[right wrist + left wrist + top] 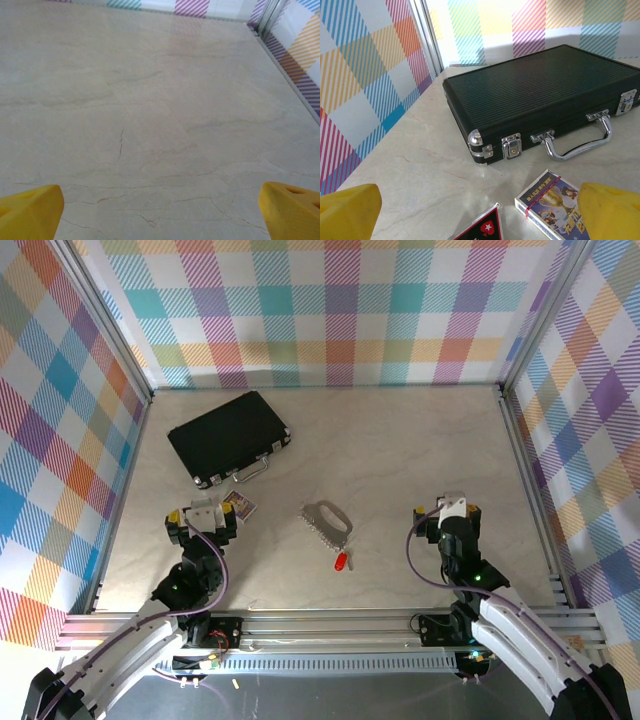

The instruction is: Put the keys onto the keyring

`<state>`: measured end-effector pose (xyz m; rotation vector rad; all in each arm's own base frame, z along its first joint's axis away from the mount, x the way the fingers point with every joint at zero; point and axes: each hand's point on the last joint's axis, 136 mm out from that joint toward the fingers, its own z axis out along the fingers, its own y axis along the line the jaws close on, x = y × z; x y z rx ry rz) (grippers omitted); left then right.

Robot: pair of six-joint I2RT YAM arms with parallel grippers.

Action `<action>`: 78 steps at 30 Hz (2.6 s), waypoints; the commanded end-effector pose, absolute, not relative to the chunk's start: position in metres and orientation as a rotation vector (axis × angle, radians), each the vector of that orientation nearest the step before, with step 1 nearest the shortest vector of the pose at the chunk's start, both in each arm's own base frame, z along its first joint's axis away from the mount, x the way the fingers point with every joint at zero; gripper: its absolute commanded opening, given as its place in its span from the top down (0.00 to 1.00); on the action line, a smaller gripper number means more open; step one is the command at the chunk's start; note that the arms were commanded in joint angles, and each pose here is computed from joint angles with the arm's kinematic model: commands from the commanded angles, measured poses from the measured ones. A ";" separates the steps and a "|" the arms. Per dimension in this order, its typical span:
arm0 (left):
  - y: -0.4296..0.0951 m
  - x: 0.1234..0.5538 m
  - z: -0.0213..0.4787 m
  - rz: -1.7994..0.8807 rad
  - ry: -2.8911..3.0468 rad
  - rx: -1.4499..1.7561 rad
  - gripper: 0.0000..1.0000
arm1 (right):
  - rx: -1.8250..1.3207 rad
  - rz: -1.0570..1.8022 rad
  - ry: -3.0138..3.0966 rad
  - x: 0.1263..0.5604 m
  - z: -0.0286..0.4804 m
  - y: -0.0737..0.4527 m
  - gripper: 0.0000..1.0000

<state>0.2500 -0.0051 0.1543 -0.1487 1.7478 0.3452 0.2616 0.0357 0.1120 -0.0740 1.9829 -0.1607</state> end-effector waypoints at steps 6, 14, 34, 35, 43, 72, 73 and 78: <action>-0.002 0.259 0.152 0.293 1.732 -0.195 0.00 | -0.103 -0.109 1.930 0.283 0.125 0.047 0.01; -0.001 0.273 0.146 0.294 1.761 -0.210 0.00 | -0.087 -0.083 1.931 0.304 0.123 0.047 0.01; -0.012 0.329 0.135 0.257 1.762 -0.166 0.00 | -0.088 -0.084 1.845 0.361 0.127 0.039 0.01; -0.012 0.331 0.134 0.261 1.759 -0.162 0.00 | -0.088 -0.083 1.837 0.362 0.128 0.039 0.01; -0.007 0.361 0.131 0.246 1.724 -0.152 0.00 | -0.090 -0.018 1.815 0.373 0.123 0.037 0.01; 0.009 0.395 0.085 0.131 1.913 -0.214 0.00 | 0.033 0.079 1.942 0.398 0.091 0.011 0.01; 0.009 0.395 0.085 0.128 1.912 -0.212 0.00 | 0.033 0.080 1.943 0.398 0.091 0.011 0.01; 0.009 0.394 0.086 0.130 1.908 -0.215 0.00 | 0.031 0.079 1.941 0.398 0.092 0.011 0.01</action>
